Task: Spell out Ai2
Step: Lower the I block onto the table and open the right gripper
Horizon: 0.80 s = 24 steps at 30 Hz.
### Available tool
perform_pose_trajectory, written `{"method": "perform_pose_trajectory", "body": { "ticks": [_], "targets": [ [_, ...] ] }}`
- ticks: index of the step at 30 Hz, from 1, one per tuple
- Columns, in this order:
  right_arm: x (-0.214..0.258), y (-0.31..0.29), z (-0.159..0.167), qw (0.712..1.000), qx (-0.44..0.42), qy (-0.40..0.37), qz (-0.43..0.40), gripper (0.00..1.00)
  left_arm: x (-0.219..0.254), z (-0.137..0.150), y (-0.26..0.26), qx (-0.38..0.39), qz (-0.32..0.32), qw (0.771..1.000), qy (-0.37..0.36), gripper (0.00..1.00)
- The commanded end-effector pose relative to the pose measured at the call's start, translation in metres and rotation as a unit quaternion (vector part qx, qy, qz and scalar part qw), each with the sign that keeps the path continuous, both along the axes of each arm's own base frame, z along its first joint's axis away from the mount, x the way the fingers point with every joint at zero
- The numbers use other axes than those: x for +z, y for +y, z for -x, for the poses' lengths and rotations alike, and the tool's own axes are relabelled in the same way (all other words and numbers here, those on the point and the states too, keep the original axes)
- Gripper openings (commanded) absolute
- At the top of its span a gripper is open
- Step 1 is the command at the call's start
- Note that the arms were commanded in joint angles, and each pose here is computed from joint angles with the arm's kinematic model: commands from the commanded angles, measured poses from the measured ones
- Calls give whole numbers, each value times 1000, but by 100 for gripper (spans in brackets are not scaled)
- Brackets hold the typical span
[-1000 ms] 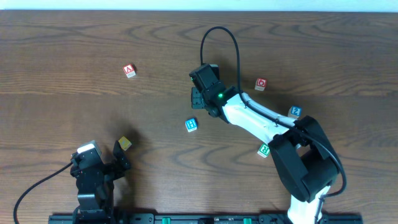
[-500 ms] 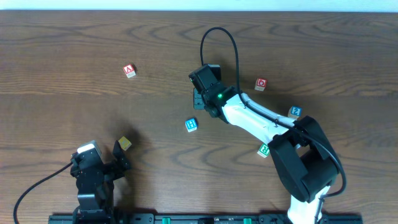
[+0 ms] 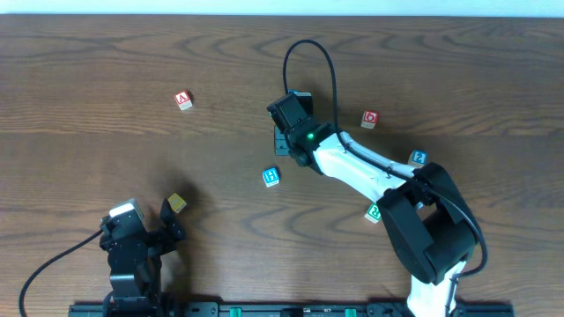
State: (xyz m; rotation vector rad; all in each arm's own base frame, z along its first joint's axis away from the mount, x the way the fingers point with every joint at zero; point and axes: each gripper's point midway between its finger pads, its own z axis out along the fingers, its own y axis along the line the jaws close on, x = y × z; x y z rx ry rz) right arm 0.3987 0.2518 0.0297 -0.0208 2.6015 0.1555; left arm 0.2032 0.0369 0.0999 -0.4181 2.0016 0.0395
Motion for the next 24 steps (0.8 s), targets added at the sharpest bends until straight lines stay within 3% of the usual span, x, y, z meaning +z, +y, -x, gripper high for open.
{"method": "perform_pose_trajectory", "body": {
  "ticks": [1, 4, 7, 16, 24],
  "targets": [
    [5, 9, -3, 1000, 8, -12, 3, 29, -5, 0, 2, 6, 2, 1000, 3, 96],
    [4, 9, -3, 1000, 8, -12, 4, 39, -5, 0, 2, 6, 2, 1000, 3, 95],
    [5, 9, -3, 1000, 8, -12, 3, 41, -5, 0, 2, 6, 2, 1000, 3, 95],
    [8, 12, -8, 1000, 7, -24, -5, 45, -5, 0, 2, 6, 2, 1000, 3, 95],
    [7, 10, -6, 1000, 7, -21, -1, 41, -5, 0, 2, 6, 2, 1000, 3, 95]
  ]
}}
